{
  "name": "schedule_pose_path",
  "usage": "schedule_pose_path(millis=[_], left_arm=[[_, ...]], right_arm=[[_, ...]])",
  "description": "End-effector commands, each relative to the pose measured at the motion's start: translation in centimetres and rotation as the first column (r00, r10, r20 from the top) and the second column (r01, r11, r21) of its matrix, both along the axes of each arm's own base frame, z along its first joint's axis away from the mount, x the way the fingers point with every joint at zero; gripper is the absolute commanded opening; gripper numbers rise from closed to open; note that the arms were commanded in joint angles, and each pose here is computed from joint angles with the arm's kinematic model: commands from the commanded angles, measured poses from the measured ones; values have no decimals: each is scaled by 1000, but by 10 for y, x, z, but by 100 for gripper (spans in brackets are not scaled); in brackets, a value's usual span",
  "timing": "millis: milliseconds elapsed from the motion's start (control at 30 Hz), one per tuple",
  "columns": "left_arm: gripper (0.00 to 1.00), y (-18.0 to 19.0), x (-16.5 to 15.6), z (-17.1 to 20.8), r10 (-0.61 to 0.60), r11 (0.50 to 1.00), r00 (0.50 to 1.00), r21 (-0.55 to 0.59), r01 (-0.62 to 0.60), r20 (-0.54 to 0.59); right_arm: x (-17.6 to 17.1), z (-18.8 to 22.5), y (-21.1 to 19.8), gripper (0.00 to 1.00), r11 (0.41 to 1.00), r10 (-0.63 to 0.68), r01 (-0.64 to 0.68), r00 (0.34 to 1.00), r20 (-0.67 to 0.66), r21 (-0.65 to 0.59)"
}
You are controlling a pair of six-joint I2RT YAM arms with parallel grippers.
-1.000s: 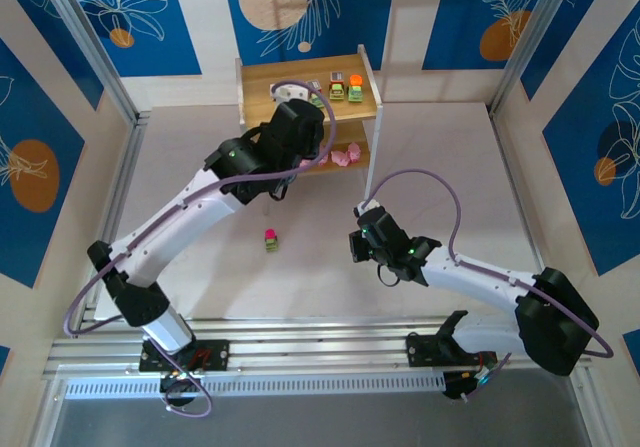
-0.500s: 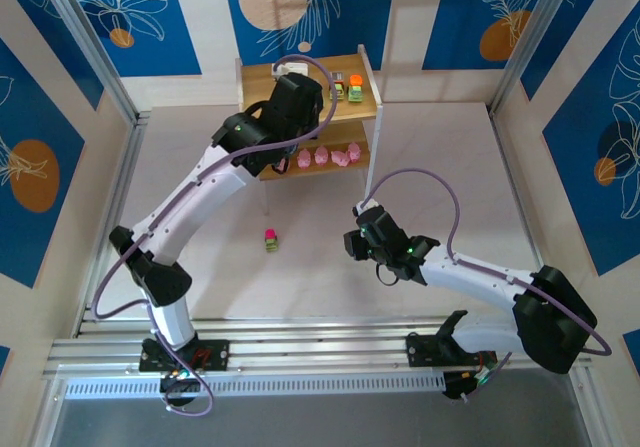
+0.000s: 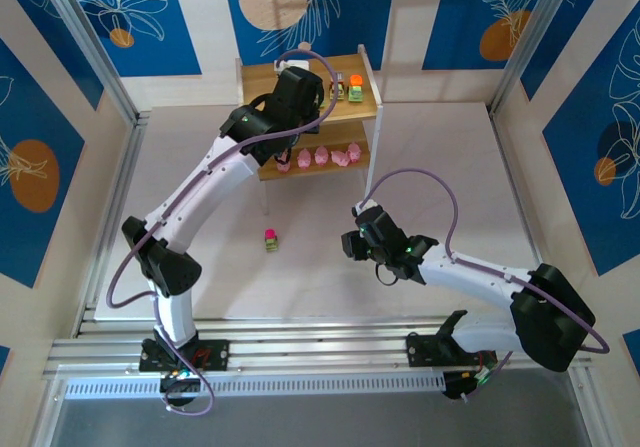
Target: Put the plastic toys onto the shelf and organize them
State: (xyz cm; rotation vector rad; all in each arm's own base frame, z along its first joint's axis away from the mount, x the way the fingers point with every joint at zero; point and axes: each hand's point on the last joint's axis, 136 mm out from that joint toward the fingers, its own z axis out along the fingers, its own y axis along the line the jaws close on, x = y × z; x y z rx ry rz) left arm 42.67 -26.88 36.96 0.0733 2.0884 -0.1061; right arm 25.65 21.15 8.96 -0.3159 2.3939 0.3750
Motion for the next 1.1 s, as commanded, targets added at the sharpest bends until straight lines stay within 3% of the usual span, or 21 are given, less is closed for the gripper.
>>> schedule_pose_path(millis=[0, 233, 633, 1067], left_arm=[[23, 1, 7, 10, 2, 1000, 1000, -17, -2, 23], [29, 4, 12, 6, 15, 1000, 1000, -15, -15, 18], [48, 6, 3, 20, 5, 999, 1000, -49, -3, 31], [52, 7, -31, 58, -18, 999, 994, -42, 23, 111]], right_arm=[[8, 14, 9, 41, 999, 6, -7, 1000, 22, 37], [8, 15, 9, 41, 999, 7, -8, 1000, 24, 39], [7, 14, 11, 42, 999, 15, -16, 1000, 20, 45], [7, 12, 12, 42, 999, 22, -22, 1000, 13, 44]])
